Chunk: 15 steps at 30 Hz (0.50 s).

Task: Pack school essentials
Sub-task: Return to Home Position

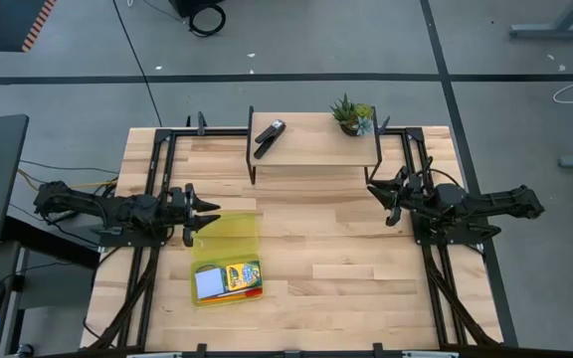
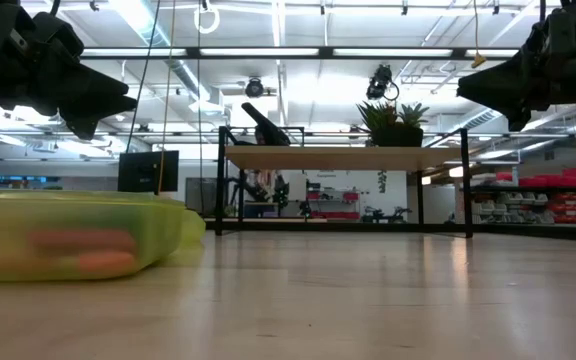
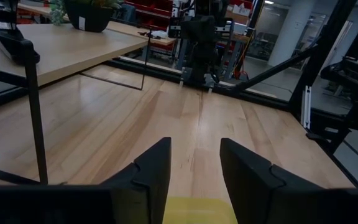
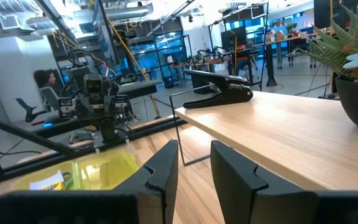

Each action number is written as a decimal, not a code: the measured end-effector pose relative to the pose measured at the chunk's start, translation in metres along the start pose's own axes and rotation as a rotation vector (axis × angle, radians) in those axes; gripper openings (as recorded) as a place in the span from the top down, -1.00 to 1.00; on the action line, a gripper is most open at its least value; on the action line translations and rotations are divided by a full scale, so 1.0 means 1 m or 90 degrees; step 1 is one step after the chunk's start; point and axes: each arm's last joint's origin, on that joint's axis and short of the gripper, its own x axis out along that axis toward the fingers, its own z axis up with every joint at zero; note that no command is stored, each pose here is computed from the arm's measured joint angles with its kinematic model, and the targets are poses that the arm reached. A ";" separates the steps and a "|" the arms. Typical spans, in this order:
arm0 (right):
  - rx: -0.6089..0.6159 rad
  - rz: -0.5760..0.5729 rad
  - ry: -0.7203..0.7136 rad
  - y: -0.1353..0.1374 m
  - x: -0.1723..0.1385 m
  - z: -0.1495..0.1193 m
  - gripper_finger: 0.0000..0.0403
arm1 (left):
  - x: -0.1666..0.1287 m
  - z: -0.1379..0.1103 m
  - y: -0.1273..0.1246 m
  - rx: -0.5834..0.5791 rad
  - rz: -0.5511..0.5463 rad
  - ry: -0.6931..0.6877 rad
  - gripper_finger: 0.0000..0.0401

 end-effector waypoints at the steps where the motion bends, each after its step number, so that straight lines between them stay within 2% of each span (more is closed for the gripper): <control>1: 0.000 0.000 0.000 0.000 0.000 0.000 0.50 | 0.000 0.000 0.000 0.000 0.000 0.000 0.26; 15: 0.000 0.000 0.000 0.000 0.000 0.000 0.50 | 0.000 0.000 0.000 0.000 0.000 0.000 0.27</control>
